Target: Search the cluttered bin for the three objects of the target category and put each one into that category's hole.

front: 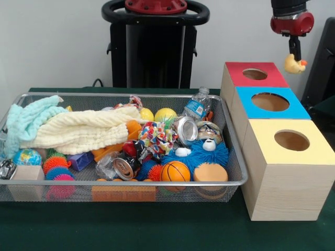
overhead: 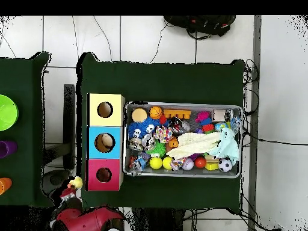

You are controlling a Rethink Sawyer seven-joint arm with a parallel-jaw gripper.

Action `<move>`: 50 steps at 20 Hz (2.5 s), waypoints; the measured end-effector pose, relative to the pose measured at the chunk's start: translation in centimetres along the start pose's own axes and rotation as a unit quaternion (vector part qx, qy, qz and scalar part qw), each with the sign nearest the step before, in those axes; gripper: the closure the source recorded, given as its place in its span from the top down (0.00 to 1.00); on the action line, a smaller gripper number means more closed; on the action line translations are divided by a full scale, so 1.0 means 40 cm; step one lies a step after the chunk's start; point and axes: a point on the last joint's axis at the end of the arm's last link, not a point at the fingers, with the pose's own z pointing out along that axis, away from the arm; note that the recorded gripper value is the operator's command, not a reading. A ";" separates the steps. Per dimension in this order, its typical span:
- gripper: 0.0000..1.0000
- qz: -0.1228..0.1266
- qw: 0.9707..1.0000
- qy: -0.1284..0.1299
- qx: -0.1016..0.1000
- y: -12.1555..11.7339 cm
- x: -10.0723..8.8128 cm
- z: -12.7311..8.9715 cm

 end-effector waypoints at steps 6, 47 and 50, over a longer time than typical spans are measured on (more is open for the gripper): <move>0.00 0.008 1.000 0.003 -0.001 -0.020 0.001 -0.054; 0.00 0.111 0.994 -0.001 0.018 0.004 -0.235 -0.122; 0.00 0.129 0.992 -0.002 0.004 0.017 -0.293 -0.151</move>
